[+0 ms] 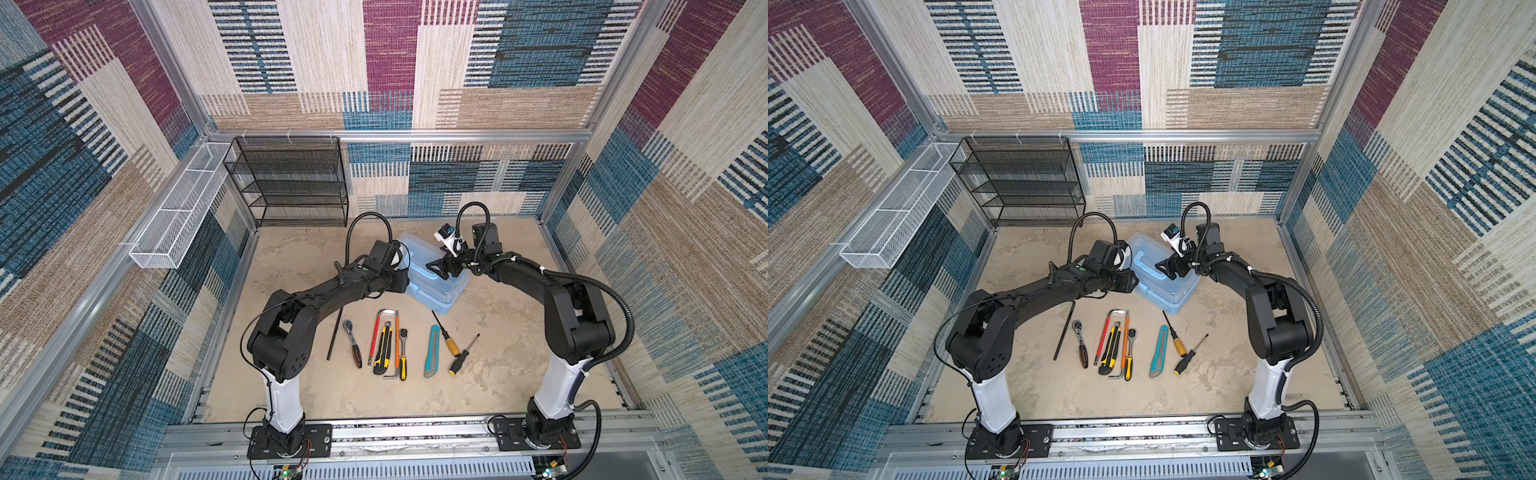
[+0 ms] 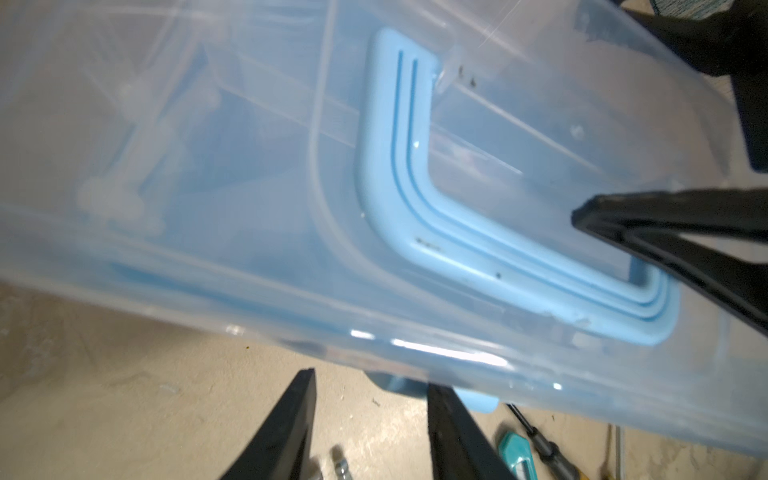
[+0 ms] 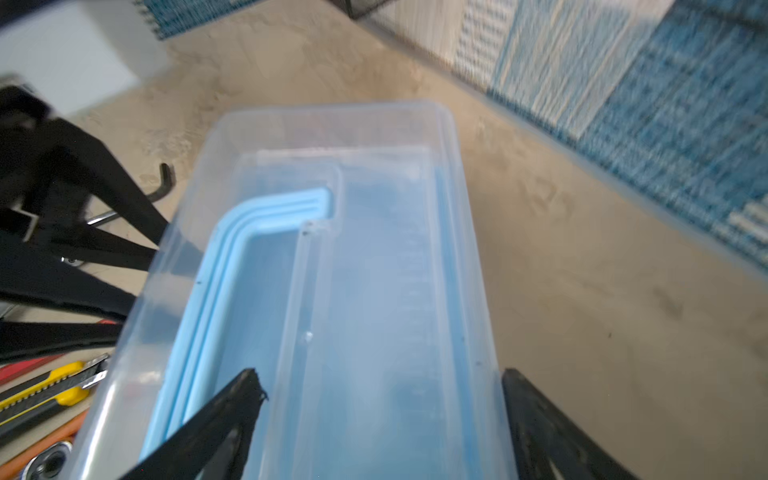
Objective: Pack the tool kit
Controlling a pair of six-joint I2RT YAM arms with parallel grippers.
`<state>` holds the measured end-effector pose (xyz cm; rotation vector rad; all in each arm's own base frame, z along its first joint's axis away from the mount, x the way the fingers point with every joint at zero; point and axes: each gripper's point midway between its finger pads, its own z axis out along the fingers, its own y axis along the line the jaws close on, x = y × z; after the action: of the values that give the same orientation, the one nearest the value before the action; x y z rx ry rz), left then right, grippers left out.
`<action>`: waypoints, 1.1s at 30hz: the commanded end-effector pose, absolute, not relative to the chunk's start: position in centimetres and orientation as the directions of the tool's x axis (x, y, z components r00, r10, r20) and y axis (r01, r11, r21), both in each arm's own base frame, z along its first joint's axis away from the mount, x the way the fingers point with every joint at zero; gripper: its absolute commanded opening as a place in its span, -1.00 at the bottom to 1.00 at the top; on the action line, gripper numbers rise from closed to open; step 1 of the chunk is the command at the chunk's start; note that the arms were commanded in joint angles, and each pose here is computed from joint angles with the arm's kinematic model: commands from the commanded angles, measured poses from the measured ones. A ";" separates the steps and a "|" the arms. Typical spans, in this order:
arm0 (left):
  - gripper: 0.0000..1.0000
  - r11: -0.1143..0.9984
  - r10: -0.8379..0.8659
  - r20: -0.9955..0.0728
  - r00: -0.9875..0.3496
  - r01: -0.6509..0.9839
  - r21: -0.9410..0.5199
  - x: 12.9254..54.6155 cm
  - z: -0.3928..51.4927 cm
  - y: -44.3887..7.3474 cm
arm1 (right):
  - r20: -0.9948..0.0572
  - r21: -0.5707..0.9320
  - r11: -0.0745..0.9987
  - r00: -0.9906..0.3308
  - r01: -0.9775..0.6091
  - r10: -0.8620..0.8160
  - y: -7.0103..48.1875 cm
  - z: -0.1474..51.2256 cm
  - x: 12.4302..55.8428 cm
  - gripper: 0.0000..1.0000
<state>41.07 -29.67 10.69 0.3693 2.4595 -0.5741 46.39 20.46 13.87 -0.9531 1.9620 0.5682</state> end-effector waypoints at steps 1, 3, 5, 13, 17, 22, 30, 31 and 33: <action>-0.06 0.868 0.156 -0.605 -0.781 0.401 -0.292 41.7 10.5 -29.8 | -0.773 0.122 0.633 -0.473 -0.765 -0.423 19.6 11.0 44.1 0.81; -0.06 0.864 0.152 -0.610 -0.777 0.405 -0.301 41.9 10.6 -30.1 | -0.767 0.138 0.631 -0.485 -0.763 -0.419 19.6 10.8 43.6 0.80; -0.06 0.855 0.149 -0.619 -0.771 0.415 -0.311 42.2 10.9 -30.6 | -0.765 0.152 0.635 -0.497 -0.757 -0.410 19.5 10.7 43.2 0.78; -0.06 0.822 0.139 -0.640 -0.755 0.449 -0.351 43.5 12.3 -32.5 | -0.732 0.280 0.740 -0.635 -0.612 -0.249 18.7 11.5 42.7 0.67; -0.06 0.792 0.129 -0.639 -0.758 0.466 -0.394 44.1 13.0 -33.8 | -0.688 0.348 0.790 -0.710 -0.505 -0.150 18.0 11.3 42.4 0.63; -0.06 0.748 0.122 -0.628 -0.768 0.487 -0.451 44.0 13.7 -35.2 | -0.656 0.419 0.803 -0.753 -0.425 -0.056 18.0 11.9 42.0 0.68; -0.02 0.742 0.112 -0.621 -0.776 0.481 -0.467 42.4 14.7 -34.2 | -0.702 0.340 0.849 -0.709 -0.406 -0.058 17.3 13.9 43.4 0.80; 0.00 0.740 0.109 -0.622 -0.775 0.482 -0.470 42.1 14.8 -34.0 | -0.707 0.319 0.857 -0.704 -0.404 -0.069 17.1 14.0 43.8 0.81; 0.02 0.736 0.095 -0.621 -0.778 0.475 -0.483 41.7 15.2 -33.6 | -0.716 0.285 0.869 -0.693 -0.405 -0.089 16.9 14.2 44.6 0.83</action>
<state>41.53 -32.92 13.19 0.4288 2.4381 -0.7835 44.53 16.64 14.30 -0.3411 2.2761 0.5584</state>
